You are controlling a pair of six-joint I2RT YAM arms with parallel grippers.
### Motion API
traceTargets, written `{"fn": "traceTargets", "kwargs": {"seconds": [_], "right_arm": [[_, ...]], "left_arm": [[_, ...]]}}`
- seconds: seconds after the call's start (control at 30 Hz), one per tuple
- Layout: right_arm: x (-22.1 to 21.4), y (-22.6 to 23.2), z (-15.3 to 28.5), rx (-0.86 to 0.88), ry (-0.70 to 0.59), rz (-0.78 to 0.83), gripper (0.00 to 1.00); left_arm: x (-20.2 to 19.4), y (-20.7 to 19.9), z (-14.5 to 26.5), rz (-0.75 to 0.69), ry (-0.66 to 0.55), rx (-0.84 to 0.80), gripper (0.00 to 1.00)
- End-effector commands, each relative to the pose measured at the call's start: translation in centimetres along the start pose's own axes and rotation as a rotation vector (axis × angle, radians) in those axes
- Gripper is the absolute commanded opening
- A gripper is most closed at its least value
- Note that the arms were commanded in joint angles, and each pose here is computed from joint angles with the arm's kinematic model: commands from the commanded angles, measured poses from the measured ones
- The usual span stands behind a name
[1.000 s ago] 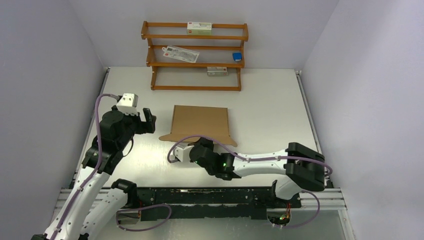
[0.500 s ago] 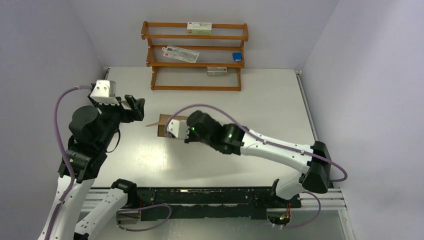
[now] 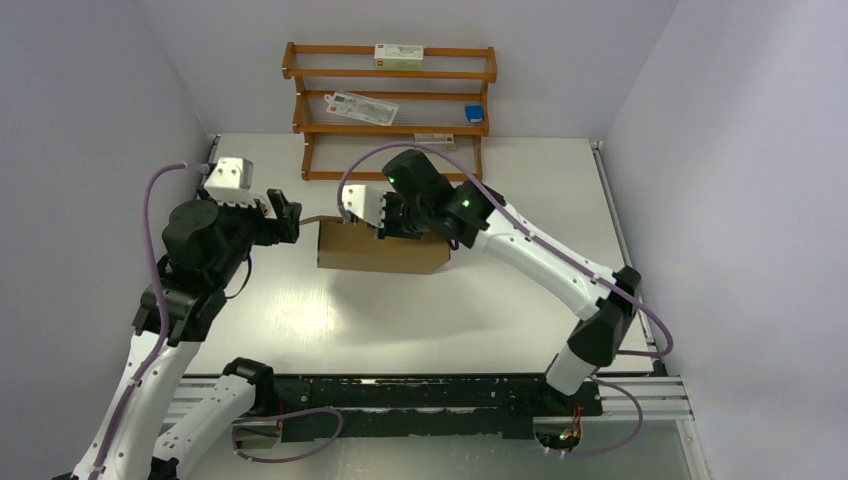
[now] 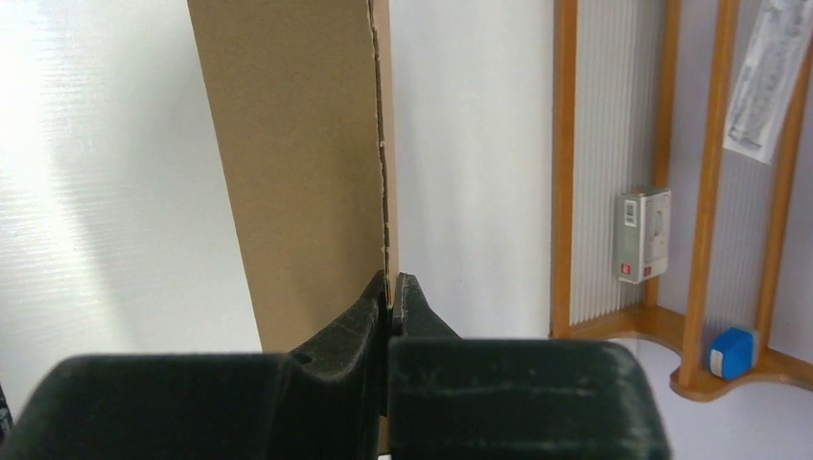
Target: Fold the paper box
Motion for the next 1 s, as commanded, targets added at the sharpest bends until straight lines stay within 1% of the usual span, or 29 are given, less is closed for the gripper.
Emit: {"fn": "traceTargets", "kwargs": {"seconds": [0.0,0.07,0.2,0.3,0.33,0.37,0.43,0.53,0.67,0.8,0.97], "right_arm": [[-1.4,-0.4,-1.7,0.134,0.049,0.008,0.0],[-2.1,-0.7,-3.0,0.178,0.081,0.001,0.0],[-2.7,-1.2,-5.1,0.199,0.129,0.004,0.0],[-2.7,-1.8,-6.0,0.184,0.136,0.016,0.13],[-2.7,-1.9,-6.2,0.175,0.14,0.016,0.19],[-2.6,-2.2,-6.3,0.166,0.143,0.017,0.23],[-2.4,-2.5,-6.3,0.15,0.14,0.014,0.27],[-2.0,-3.2,-5.6,0.095,0.116,-0.004,0.4],[-1.6,-3.8,-3.7,-0.001,0.084,-0.068,0.54],[-2.7,-3.5,-2.0,-0.099,0.067,-0.154,0.63],[-3.9,-3.2,0.7,-0.221,-0.014,-0.333,0.73]], "left_arm": [[-1.4,-0.3,-0.5,-0.001,0.039,-0.034,0.91],[-1.9,-0.3,-0.8,-0.005,0.053,-0.035,0.91],[-2.7,-0.3,-1.3,-0.014,0.074,-0.037,0.91],[-3.2,-0.3,-1.7,-0.024,0.095,-0.04,0.91],[-3.3,-0.2,-1.8,-0.025,0.101,-0.037,0.91],[-3.4,-0.1,-1.9,-0.027,0.104,-0.03,0.92],[-3.6,0.0,-2.0,-0.031,0.106,-0.023,0.92],[-3.7,0.1,-2.4,-0.043,0.115,-0.018,0.93],[-3.8,-0.1,-2.9,-0.059,0.127,-0.037,0.93],[-4.0,-0.3,-3.3,-0.08,0.137,-0.056,0.93],[-4.3,-0.5,-3.9,-0.112,0.183,-0.077,0.91]]}}
Point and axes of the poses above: each gripper's point midway between its finger pads, its own z axis back along the fingers, its own y axis along the line the jaws close on, x = y × z, the point moved 5 cm from there along z, back along the fingers, and after that the axes turned 3 degrees about -z, right-handed, at the moved point
